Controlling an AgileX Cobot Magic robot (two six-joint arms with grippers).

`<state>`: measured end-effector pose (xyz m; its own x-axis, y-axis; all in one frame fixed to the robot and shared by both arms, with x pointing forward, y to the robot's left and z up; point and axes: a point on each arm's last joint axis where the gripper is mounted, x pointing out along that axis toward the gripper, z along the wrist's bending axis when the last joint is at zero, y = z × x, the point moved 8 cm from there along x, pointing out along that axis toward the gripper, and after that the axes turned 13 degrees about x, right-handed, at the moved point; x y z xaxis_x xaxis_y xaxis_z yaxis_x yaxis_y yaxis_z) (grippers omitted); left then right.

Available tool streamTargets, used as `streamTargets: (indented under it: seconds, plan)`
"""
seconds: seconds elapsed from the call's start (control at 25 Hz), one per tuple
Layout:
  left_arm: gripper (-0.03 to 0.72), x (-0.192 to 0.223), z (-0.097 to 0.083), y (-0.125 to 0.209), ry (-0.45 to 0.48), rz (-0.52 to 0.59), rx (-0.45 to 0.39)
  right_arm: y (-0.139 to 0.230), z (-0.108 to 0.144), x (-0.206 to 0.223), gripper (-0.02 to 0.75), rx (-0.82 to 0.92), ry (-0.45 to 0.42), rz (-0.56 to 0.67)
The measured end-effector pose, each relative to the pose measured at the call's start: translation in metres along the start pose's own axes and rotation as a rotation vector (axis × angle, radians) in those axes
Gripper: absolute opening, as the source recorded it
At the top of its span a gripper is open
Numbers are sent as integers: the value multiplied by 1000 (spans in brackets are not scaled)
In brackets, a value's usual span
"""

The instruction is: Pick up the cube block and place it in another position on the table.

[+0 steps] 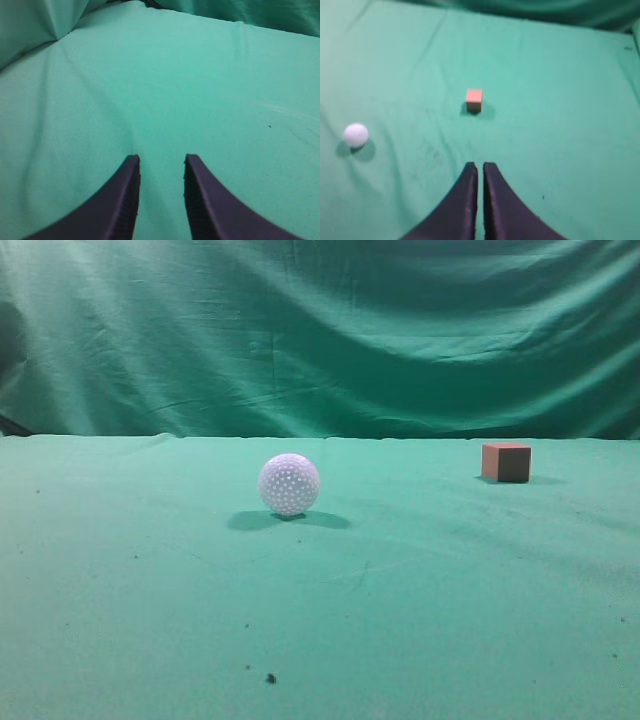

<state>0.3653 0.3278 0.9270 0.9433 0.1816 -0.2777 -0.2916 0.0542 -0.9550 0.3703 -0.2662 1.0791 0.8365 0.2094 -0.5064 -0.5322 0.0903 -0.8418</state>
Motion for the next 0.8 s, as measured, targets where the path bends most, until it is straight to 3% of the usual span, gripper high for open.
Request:
streamTargets:
  seconds: [0.24,0.36,0.64,0.8]
  plan:
    - [235,0,0,0,0,0,0,40,-26,18,0,96,70,-224]
    - [235,0,0,0,0,0,0,73,-40,33,0,133,119,-263]
    - [235,0,0,0,0,0,0,132,-56,69,0,155,143,-234]
    - [235,0,0,0,0,0,0,135,-56,72,0,170,135,-245]
